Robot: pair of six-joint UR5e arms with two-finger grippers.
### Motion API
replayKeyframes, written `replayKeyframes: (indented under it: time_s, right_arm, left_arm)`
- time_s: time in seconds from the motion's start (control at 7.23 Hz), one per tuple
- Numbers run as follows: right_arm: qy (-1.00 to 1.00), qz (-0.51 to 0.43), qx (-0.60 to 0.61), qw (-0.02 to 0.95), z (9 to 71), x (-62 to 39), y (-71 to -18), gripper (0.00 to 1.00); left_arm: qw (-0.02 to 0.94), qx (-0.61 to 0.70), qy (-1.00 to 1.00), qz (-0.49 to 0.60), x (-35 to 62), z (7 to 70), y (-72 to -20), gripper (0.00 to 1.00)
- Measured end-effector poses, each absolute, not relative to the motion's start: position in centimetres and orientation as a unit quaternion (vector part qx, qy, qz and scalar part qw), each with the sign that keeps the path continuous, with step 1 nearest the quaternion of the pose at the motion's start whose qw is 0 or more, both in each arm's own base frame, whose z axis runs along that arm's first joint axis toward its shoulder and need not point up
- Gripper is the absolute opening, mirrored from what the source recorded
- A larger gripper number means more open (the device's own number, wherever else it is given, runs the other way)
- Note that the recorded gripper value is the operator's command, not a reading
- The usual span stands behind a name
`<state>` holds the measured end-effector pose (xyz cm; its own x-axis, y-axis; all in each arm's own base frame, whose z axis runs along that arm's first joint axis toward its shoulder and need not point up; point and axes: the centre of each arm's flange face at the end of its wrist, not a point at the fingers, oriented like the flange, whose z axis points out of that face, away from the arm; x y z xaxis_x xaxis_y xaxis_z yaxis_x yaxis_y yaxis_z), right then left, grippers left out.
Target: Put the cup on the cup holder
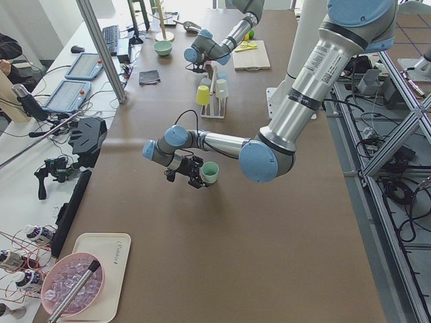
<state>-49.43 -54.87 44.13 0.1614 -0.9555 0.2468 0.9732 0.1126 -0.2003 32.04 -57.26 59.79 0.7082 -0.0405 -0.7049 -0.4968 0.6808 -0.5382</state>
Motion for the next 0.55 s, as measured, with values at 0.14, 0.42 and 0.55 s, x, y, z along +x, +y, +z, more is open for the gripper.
replayKeyframes:
  time_s: [0.14,0.42,0.55]
  right_arm:
    - [-0.028,-0.647,-0.159,0.745,44.15,-49.41,-54.85,1.00]
    - [-0.028,-0.647,-0.158,0.745,44.15,-49.40,-54.84,0.98]
    - [-0.028,-0.647,-0.158,0.745,44.15,-49.40,-54.85,0.93]
  left_arm:
    - [0.844,-0.376,0.359,0.135,32.13,59.72,-57.26,0.98]
    - [0.842,-0.377,0.361,0.135,32.30,59.61,-57.24,0.97]
    - [0.842,-0.378,0.361,0.134,32.36,59.60,-57.20,0.97]
